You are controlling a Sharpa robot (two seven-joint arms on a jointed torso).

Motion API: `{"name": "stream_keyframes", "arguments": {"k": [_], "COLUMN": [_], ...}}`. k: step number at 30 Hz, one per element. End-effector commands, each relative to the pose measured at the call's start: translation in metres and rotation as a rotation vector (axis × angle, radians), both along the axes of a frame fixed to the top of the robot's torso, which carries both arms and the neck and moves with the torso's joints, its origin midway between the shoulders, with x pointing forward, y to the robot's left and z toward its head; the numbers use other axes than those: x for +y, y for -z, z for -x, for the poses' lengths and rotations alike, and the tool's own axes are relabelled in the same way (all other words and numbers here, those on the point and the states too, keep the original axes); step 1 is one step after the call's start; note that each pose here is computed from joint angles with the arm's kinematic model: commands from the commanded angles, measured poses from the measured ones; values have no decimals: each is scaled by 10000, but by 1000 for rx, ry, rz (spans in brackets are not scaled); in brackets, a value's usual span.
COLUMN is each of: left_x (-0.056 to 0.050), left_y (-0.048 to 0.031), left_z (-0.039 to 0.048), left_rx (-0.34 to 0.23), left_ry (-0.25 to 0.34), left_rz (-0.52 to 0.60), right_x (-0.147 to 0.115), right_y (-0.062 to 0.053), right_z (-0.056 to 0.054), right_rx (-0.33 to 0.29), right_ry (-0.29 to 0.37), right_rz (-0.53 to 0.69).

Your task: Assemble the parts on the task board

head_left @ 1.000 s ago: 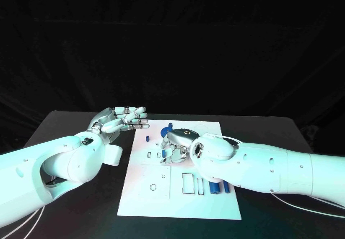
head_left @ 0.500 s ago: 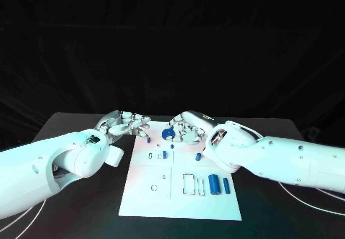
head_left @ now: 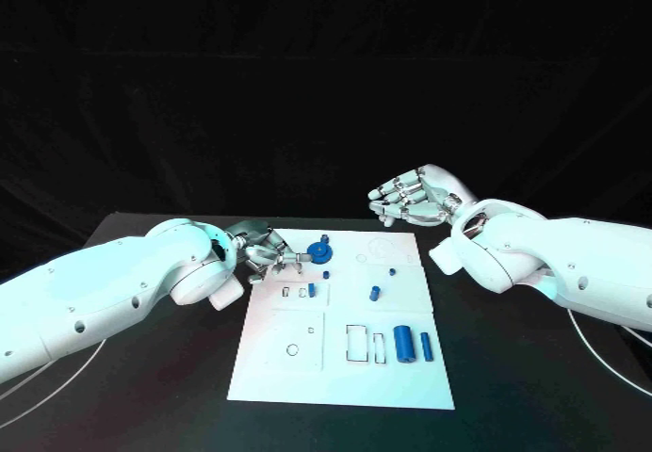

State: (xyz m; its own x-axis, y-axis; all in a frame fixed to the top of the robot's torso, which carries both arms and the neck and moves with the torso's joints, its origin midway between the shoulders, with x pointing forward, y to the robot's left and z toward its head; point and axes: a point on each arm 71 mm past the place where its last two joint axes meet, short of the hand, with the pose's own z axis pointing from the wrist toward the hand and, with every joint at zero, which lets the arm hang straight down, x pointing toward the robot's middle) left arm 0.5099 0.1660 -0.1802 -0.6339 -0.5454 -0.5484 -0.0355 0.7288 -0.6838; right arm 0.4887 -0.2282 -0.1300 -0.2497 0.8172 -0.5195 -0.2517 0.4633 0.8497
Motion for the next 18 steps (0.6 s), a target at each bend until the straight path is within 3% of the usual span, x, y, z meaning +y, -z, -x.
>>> {"name": "stream_keyframes", "arguments": {"k": [1,9,18], "left_x": [-14,-235,-424], "left_y": [57,17,29], "left_z": [-27,-137,-200], "left_rx": [35,21,27], "left_ry": [36,57,92], "left_rz": [-288,-418,-476], "right_x": [-48,-151,-171], "right_y": [-9,-17,-9], "right_z": [12,6,0], "right_rx": [39,33,35], "right_ry": [-19,13,24], "right_rz": [-97,-101,-100]}}
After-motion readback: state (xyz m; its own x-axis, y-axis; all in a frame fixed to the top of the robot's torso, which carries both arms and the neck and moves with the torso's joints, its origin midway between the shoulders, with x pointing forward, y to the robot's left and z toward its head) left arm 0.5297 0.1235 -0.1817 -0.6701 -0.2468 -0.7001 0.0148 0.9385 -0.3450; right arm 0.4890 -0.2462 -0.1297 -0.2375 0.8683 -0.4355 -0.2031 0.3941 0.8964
